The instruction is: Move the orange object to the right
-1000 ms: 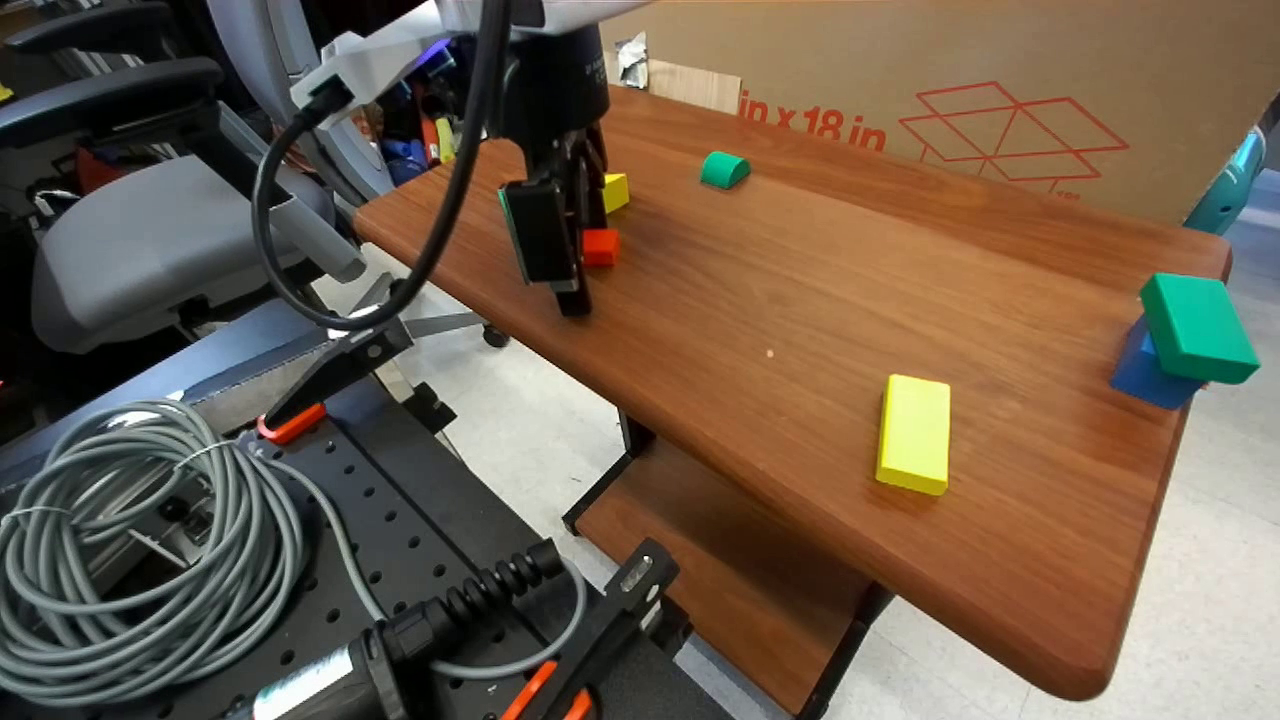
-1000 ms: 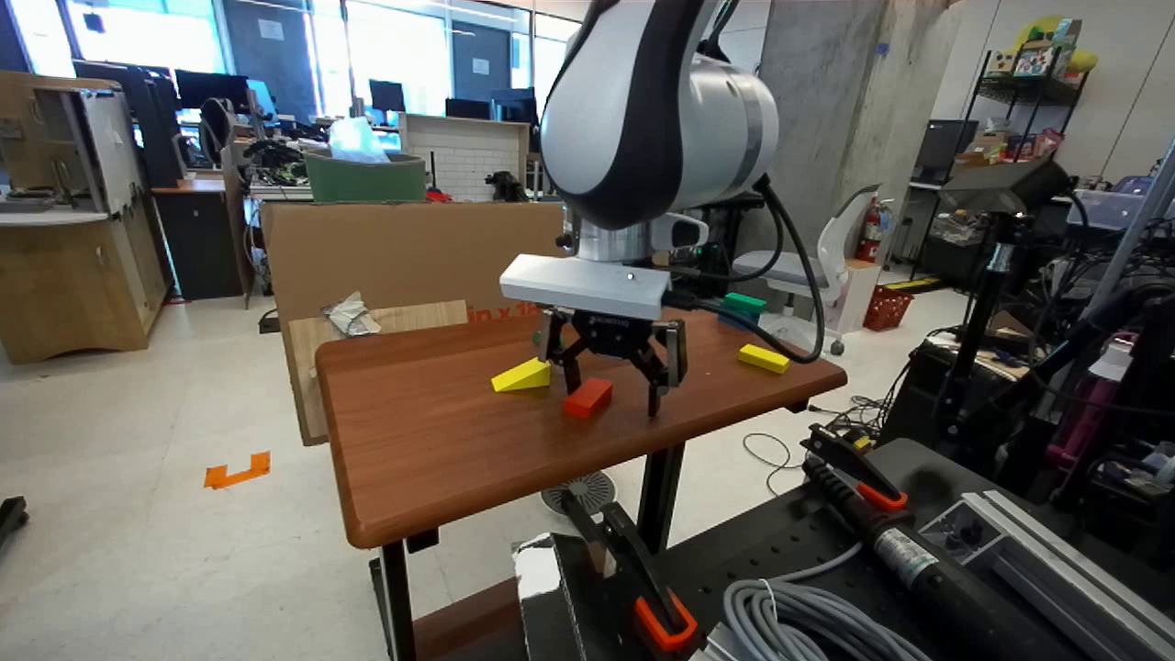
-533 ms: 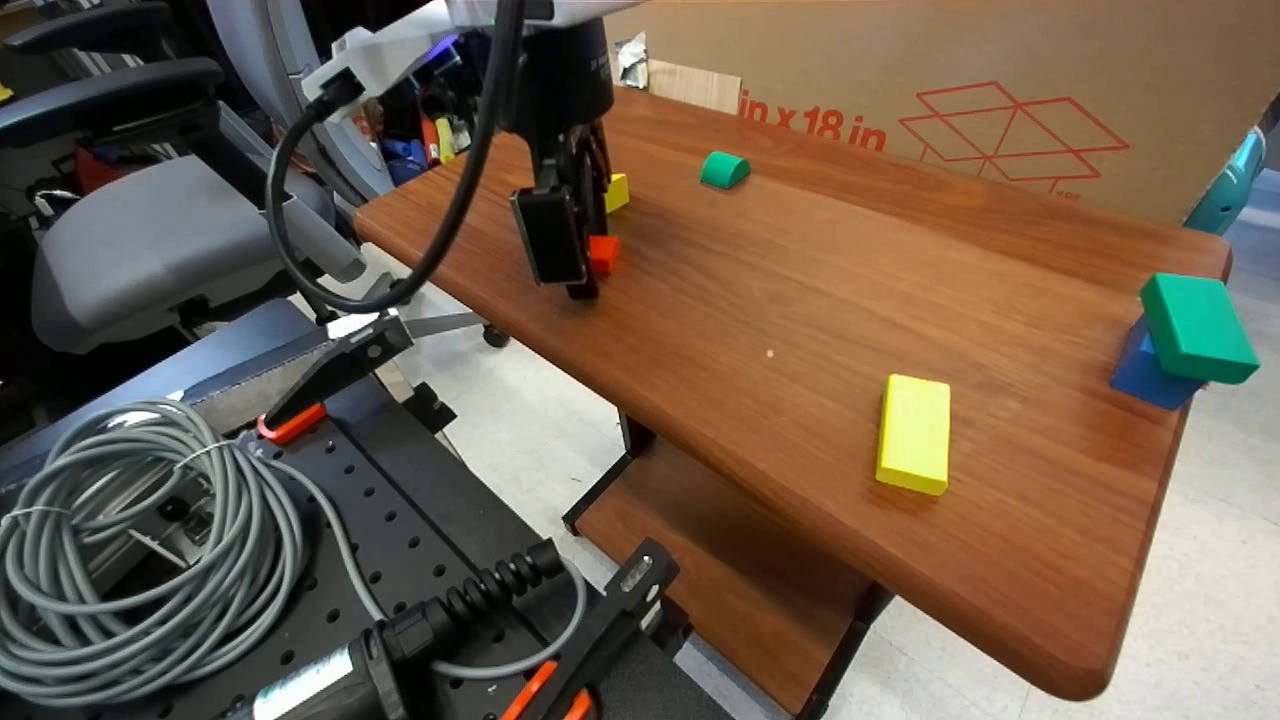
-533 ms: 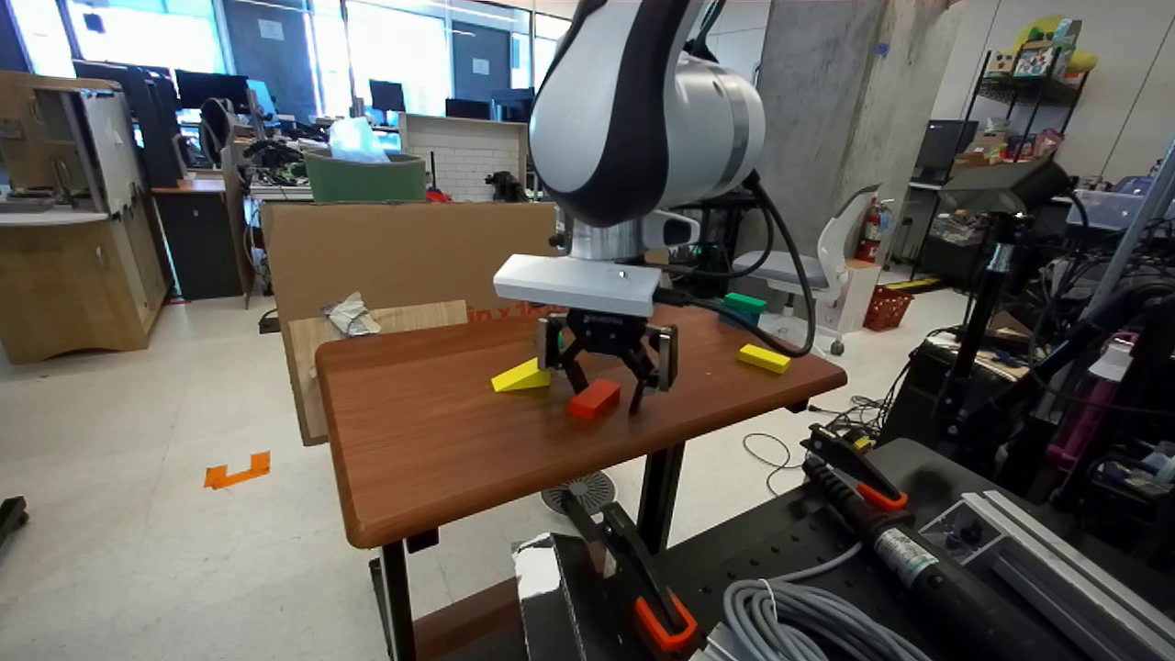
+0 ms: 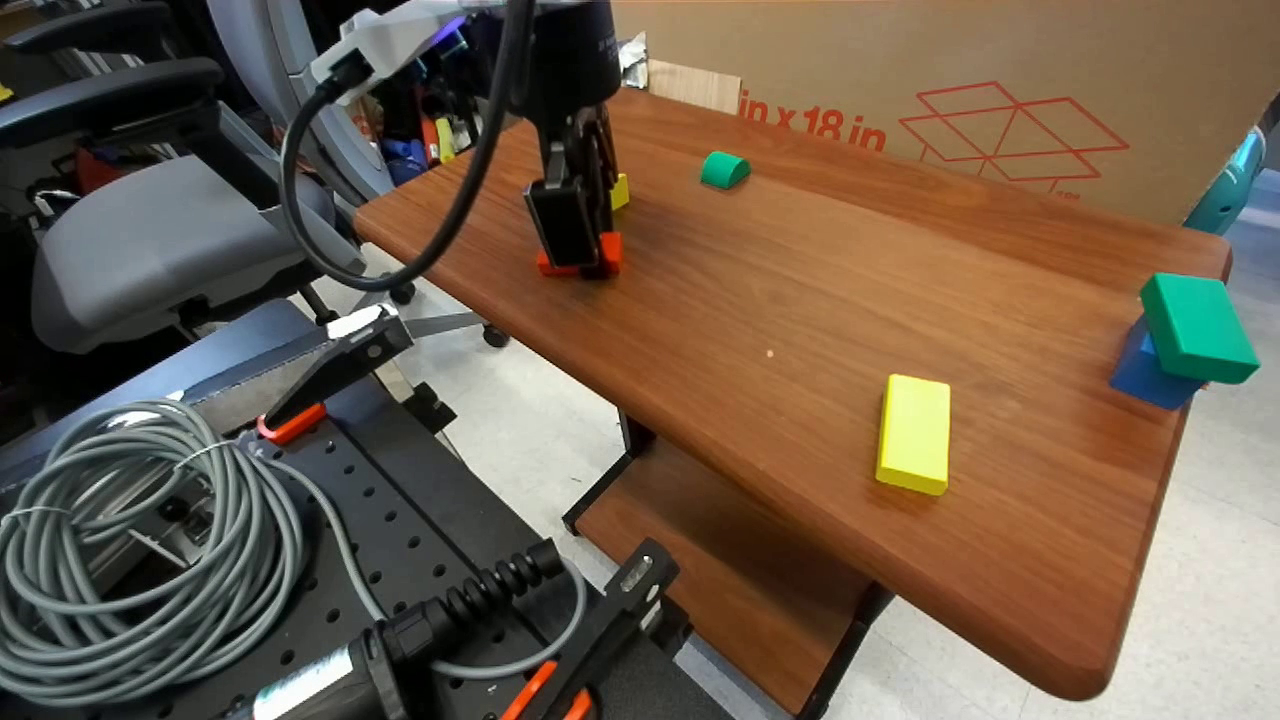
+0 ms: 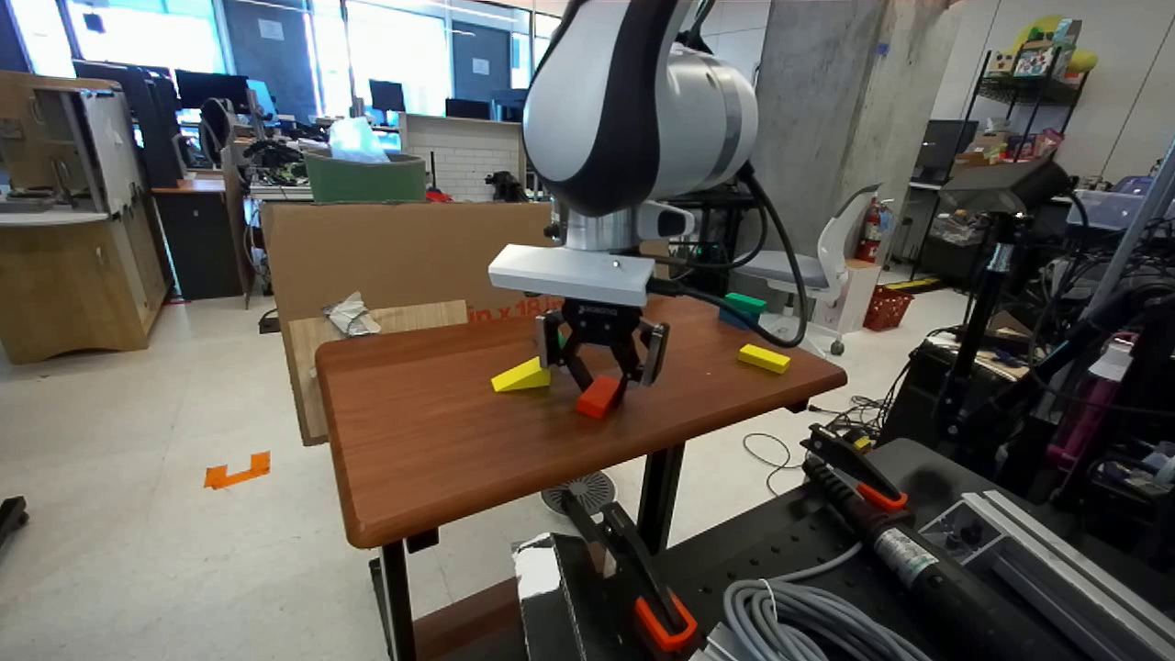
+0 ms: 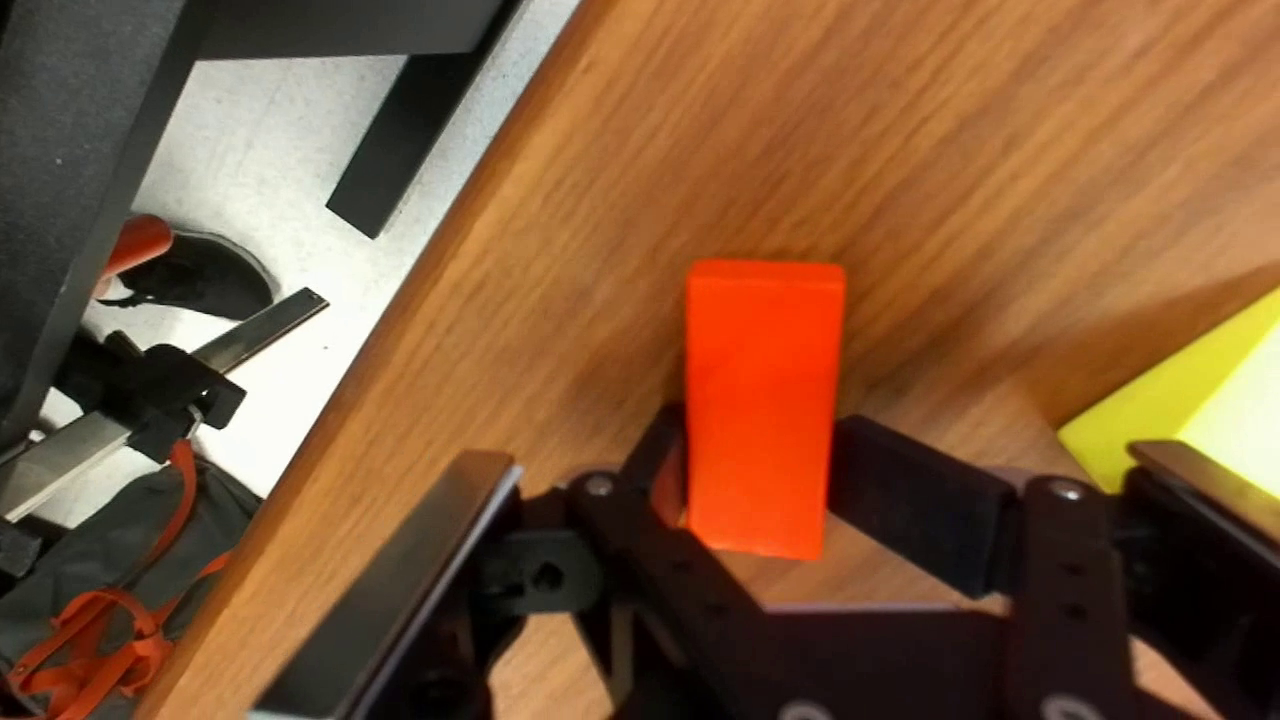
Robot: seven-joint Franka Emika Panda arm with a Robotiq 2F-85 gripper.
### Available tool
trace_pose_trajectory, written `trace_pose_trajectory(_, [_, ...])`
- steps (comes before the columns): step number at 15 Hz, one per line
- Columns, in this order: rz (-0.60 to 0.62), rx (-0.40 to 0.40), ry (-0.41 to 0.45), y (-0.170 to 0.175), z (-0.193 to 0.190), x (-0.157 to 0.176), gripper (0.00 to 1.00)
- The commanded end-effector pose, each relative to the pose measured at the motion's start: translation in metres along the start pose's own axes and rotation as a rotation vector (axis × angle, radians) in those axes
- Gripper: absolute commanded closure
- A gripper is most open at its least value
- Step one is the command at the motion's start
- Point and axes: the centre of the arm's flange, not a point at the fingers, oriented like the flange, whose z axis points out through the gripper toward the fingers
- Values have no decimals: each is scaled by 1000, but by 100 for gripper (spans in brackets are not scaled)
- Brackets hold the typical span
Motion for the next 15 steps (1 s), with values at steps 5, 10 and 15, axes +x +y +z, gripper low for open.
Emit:
trace_pose_trajectory(5, [-38, -20, -112, 7, -34, 6, 85])
trace_pose_trajectory(10, [-36, -23, -133, 19, -68, 42, 85])
trace_pose_trajectory(15, [6, -38, -109, 23, -85, 88, 85])
